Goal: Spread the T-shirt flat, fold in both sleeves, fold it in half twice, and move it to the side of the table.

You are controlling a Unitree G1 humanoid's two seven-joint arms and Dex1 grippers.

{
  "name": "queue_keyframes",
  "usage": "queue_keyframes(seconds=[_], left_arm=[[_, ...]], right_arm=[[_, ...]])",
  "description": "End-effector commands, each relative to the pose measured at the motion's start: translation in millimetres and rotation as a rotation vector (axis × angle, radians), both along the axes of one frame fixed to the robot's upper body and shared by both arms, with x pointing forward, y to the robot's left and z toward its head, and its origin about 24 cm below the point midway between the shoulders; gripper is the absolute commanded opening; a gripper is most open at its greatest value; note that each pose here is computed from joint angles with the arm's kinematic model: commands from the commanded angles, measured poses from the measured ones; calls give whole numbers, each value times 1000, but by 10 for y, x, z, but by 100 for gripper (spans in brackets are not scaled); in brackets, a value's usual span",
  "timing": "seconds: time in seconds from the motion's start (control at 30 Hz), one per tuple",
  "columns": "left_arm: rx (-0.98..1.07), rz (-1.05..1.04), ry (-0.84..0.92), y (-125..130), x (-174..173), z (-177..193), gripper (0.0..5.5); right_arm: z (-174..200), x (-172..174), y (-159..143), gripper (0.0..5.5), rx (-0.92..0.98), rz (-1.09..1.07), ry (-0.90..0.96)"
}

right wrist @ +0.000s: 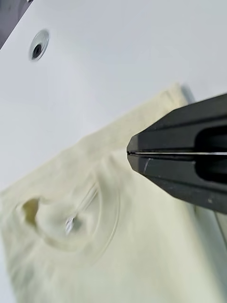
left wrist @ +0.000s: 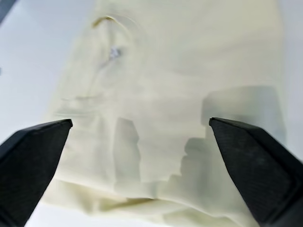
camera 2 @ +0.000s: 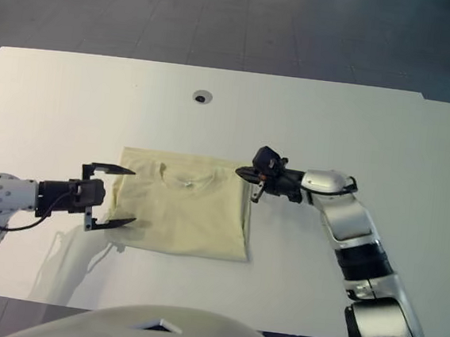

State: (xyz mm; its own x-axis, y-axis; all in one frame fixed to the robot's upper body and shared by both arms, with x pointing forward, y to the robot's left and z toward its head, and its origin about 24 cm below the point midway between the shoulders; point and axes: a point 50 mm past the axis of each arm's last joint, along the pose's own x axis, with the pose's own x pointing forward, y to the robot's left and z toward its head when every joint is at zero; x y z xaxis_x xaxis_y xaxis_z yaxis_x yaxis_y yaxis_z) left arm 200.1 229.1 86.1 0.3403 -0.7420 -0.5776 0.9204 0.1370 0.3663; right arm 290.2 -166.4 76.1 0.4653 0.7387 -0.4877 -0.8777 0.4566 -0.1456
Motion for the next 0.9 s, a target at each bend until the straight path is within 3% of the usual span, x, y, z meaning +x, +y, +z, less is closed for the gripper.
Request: queue_keyframes(seconds=[0.03,0.53,0.9], left_arm=[[75,9,-26,16,14,-16,537],[310,-51,16,184,37,-214,537],[489,-280,-218,-15,603,-283,537]], right_arm=[[-67,87,37,0,-41,22,-16],[-320,-24,-143,0,-253,123,43],[-164,-344,-217,0,-203,129,141]])
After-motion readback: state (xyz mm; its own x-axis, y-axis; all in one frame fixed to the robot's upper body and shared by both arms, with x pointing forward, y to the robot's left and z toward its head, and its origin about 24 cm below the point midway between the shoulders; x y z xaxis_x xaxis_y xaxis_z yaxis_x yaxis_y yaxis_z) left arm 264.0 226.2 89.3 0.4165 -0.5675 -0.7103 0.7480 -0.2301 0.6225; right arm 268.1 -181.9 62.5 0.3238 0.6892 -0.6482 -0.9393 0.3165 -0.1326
